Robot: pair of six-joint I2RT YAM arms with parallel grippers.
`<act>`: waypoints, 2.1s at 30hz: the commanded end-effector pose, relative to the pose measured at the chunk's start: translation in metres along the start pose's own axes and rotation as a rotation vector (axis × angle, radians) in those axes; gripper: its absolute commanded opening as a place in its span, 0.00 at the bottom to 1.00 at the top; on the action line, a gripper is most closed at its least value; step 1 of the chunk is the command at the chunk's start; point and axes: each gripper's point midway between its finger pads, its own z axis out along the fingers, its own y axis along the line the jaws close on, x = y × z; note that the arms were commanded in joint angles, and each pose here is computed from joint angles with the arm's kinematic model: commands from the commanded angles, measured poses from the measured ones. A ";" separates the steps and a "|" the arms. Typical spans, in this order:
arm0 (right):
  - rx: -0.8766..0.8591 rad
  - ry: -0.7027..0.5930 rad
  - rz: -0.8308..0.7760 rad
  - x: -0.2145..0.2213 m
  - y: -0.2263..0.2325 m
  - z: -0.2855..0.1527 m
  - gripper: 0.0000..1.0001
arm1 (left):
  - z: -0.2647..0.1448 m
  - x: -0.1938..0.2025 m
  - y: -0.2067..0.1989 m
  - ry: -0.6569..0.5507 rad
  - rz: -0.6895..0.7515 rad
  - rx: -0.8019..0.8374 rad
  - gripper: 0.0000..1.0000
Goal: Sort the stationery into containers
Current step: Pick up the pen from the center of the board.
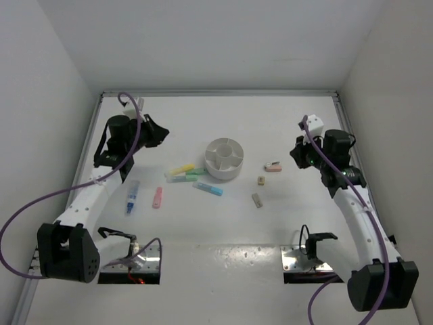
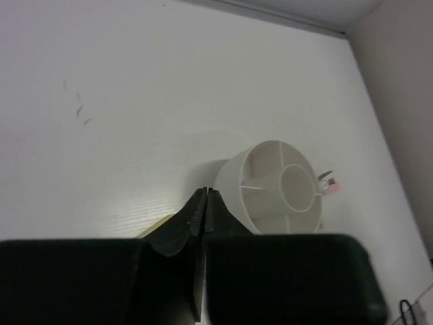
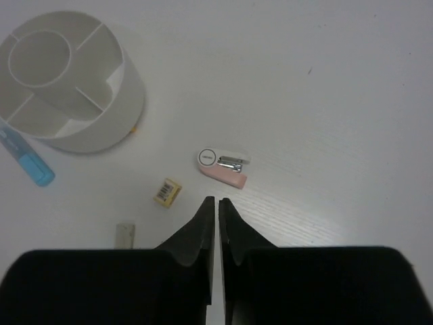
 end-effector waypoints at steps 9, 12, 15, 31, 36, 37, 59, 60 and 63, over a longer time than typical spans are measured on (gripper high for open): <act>-0.151 0.349 -0.067 0.040 0.000 0.041 0.75 | 0.011 -0.029 0.026 0.015 0.071 -0.374 0.93; -0.354 0.378 -0.118 0.046 0.023 0.045 0.43 | 0.006 -0.012 0.029 0.045 0.086 -0.376 0.94; -0.499 0.276 -0.217 0.030 0.042 0.041 0.09 | -0.005 -0.010 0.028 0.031 0.108 -0.368 0.35; -0.628 0.149 -0.707 0.064 0.038 0.073 0.66 | 0.007 0.032 0.058 0.162 -0.017 -0.503 0.86; -0.803 0.088 -0.506 0.027 0.078 0.045 0.22 | 0.014 0.054 0.061 0.250 0.012 -0.473 0.26; -0.844 0.041 -0.477 0.006 0.085 0.039 0.09 | 0.018 0.057 0.061 0.272 0.028 -0.456 0.18; -0.966 -0.050 -0.401 -0.008 0.112 -0.008 0.31 | 0.078 0.150 0.057 0.759 0.624 -0.052 0.52; -0.966 -0.051 -0.403 -0.010 0.112 -0.009 0.31 | 0.073 0.157 0.061 0.782 0.641 -0.046 0.57; -0.969 -0.055 -0.414 -0.010 0.112 -0.010 0.31 | 0.075 0.147 0.069 0.748 0.637 -0.048 0.61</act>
